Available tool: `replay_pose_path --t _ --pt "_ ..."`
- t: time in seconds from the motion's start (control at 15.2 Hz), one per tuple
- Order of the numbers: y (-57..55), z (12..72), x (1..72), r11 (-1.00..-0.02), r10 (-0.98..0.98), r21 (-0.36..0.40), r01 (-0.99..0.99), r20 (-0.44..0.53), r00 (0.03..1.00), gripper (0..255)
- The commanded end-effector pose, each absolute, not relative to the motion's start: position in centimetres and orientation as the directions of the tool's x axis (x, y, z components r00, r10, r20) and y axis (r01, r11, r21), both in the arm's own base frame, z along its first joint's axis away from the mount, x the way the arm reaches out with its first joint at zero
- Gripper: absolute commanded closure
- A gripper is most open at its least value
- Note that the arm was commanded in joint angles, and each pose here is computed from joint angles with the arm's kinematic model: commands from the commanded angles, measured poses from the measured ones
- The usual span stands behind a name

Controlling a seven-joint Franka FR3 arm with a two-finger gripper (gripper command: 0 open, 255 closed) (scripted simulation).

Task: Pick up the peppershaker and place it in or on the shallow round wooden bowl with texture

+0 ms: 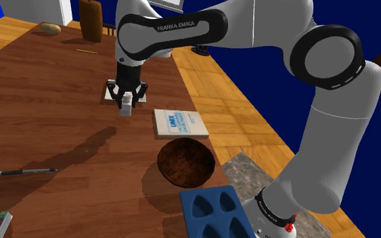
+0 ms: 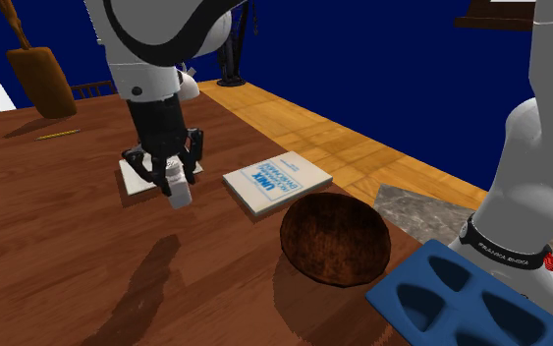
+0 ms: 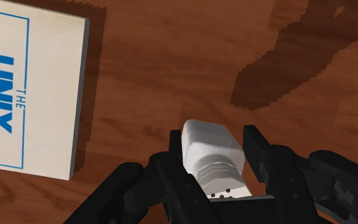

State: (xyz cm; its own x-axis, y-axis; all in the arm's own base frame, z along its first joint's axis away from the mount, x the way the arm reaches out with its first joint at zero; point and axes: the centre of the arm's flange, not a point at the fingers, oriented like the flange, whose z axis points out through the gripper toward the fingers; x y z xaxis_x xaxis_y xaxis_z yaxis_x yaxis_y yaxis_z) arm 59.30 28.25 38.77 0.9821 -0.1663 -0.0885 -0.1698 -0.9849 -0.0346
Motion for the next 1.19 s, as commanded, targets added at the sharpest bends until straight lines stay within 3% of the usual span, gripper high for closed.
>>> replay_pose_path --t 0.0,0.86,1.12 --pt "28.2 39.9 59.3 -0.985 -0.166 -0.034 -0.170 -0.089 0.982 255" --pt "28.2 46.3 59.3 -0.985 -0.166 -0.034 -0.170 -0.089 0.982 255" --pt "26.7 46.5 54.3 -0.985 -0.166 -0.034 -0.170 -0.089 0.982 255"
